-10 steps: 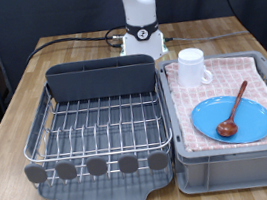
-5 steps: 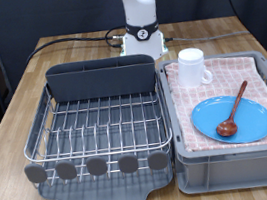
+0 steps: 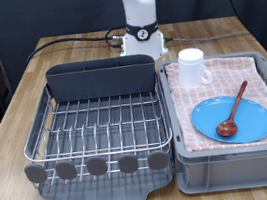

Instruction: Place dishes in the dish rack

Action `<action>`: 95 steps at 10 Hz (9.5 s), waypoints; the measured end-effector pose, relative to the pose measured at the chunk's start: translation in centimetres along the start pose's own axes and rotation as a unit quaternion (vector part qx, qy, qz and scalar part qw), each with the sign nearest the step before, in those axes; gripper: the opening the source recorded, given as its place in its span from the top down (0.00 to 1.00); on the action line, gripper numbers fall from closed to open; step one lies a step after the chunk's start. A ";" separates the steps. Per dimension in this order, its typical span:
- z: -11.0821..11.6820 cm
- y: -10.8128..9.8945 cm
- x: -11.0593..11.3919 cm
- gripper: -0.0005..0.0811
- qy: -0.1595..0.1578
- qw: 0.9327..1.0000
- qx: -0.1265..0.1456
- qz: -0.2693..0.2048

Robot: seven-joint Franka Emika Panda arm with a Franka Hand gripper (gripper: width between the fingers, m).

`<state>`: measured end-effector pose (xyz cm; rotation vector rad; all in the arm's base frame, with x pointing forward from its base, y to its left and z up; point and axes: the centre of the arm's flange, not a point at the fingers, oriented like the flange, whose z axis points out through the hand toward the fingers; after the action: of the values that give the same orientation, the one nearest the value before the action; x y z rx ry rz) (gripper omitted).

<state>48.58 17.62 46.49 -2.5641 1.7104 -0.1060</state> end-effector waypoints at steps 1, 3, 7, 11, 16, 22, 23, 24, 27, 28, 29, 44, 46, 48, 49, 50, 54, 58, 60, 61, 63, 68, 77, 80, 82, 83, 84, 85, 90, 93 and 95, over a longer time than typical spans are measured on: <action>1.2 -0.2 -0.1 0.01 0.000 1.000 0.000 -0.004; 3.6 -0.4 -0.3 0.01 -0.002 1.000 0.001 -0.008; 5.2 -0.3 -0.5 0.01 0.012 1.000 0.010 -0.022; 9.5 -1.7 -3.9 0.01 0.058 0.997 0.025 -0.035; 15.9 -2.4 -5.0 0.01 0.065 0.997 0.028 -0.013; 20.2 -2.1 -3.0 0.01 0.067 0.997 0.024 -0.009; 20.5 -2.0 -2.8 0.01 0.069 0.997 0.027 -0.010; 21.1 -1.8 -2.7 0.01 0.072 0.997 0.029 -0.009; 22.6 -1.1 -2.8 0.01 0.081 0.996 0.035 0.006; 23.0 -0.9 -2.8 0.01 0.084 0.996 0.037 0.011; 23.3 -0.7 -2.9 0.01 0.085 0.995 0.041 0.014; 21.0 -0.4 -3.7 0.88 0.086 0.995 0.046 0.033; 17.8 -0.6 -3.9 0.88 0.075 0.996 0.039 0.039; 15.1 0.0 -3.8 0.88 0.039 0.998 0.012 0.050; 13.9 0.5 -3.6 0.88 0.024 0.998 -0.001 0.064; 12.9 1.3 -3.4 0.88 0.011 0.996 -0.013 0.084; 10.1 4.9 -2.2 0.88 0.001 0.981 -0.016 0.192; 10.3 6.0 -0.6 0.88 0.012 0.966 -0.027 0.258; 9.6 8.0 0.9 0.88 0.025 0.951 -0.030 0.306; 9.3 9.0 1.6 0.88 0.029 0.943 -0.032 0.329; 8.8 11.1 3.2 0.88 0.027 0.927 -0.038 0.372; 7.9 16.4 7.0 0.88 0.014 0.883 -0.043 0.468; 9.1 21.0 10.5 0.88 -0.004 0.844 -0.073 0.532; 9.1 21.9 12.0 0.88 -0.018 0.845 -0.064 0.530; 9.4 22.8 13.2 0.88 -0.042 0.842 -0.068 0.534; 9.7 23.3 13.7 0.88 -0.061 0.840 -0.071 0.535; 10.0 23.8 14.2 0.88 -0.082 0.838 -0.072 0.534; 10.2 24.3 14.7 0.88 -0.102 0.839 -0.071 0.531; 12.2 26.4 17.2 0.88 -0.179 0.829 -0.071 0.525; 13.9 26.5 18.1 0.88 -0.202 0.829 -0.077 0.516; 15.2 26.7 18.6 0.88 -0.212 0.824 -0.080 0.519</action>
<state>32.51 -9.70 29.53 -1.2086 2.6272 0.6135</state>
